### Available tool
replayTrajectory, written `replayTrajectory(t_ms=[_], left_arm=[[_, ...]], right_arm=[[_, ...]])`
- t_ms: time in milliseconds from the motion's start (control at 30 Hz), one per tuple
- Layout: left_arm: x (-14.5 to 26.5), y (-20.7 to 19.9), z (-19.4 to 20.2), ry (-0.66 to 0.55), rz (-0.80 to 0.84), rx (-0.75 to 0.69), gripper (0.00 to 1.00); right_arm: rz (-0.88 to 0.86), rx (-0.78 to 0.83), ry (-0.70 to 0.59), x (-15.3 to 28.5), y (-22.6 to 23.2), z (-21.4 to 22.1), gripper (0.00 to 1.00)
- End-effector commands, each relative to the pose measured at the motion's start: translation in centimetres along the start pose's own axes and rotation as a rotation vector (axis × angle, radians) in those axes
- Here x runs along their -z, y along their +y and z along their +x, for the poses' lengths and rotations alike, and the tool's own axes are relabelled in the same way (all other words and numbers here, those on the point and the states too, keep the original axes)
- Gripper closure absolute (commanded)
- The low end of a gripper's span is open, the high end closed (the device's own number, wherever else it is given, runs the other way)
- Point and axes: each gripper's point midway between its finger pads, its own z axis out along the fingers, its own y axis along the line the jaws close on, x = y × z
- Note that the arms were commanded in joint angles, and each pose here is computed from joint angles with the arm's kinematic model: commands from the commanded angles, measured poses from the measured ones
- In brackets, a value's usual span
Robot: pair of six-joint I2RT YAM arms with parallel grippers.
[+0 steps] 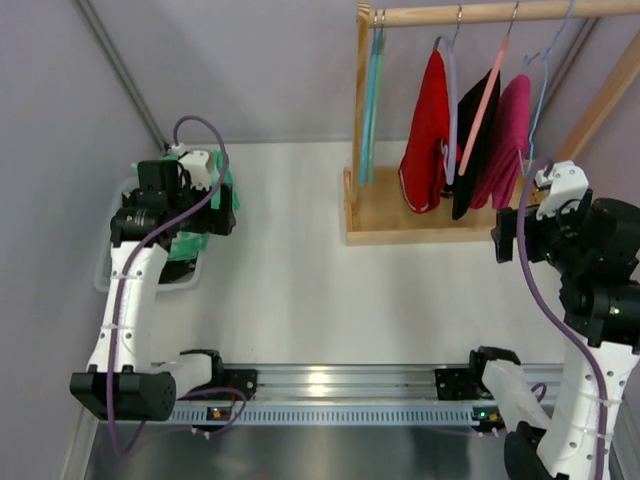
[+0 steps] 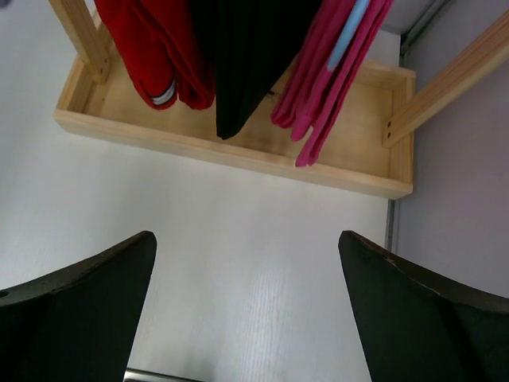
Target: Remove the trousers from the hanger
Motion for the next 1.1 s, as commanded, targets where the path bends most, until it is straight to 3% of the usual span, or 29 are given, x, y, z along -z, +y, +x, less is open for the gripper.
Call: replayTrajectory(t_ms=[0,233,433,700,900,1067], left_arm=[[1.5,1.5,-3.7,-0.112,-0.106,0.069,0.01],[3.5,0.1,-5.9,-0.226,-0.045,0.045,0.01],[6.6,-0.7,-7.4,-0.369,-0.03,0.017,0.01],[8.0,-1.0,-6.0,-0.407,-0.038,-0.007,0.01],[8.3,-0.9,-5.8,-0.416,-0.047,0.003,0.02],[8.0,-1.1,-5.8,-0.407,-0.033,0.017,0.02]], right_arm=[[-0.02,-0.021,-0.194,3.2,0.8,-5.5,0.01],[-0.128,-0.006,-0.329,5.0,1.7,-12.5,0.01],[-0.287,-0.053,-0.394,3.3,2.5,-18.0,0.01],[-0.449,-0.152,-0.501,1.3,4.2,-24.0,0.01],[-0.545,-0.224,-0.572,0.6,5.7,-27.5,0.13],[-0.557,-0.277,-0.553,-1.8,6.6,-28.4,0.21]])
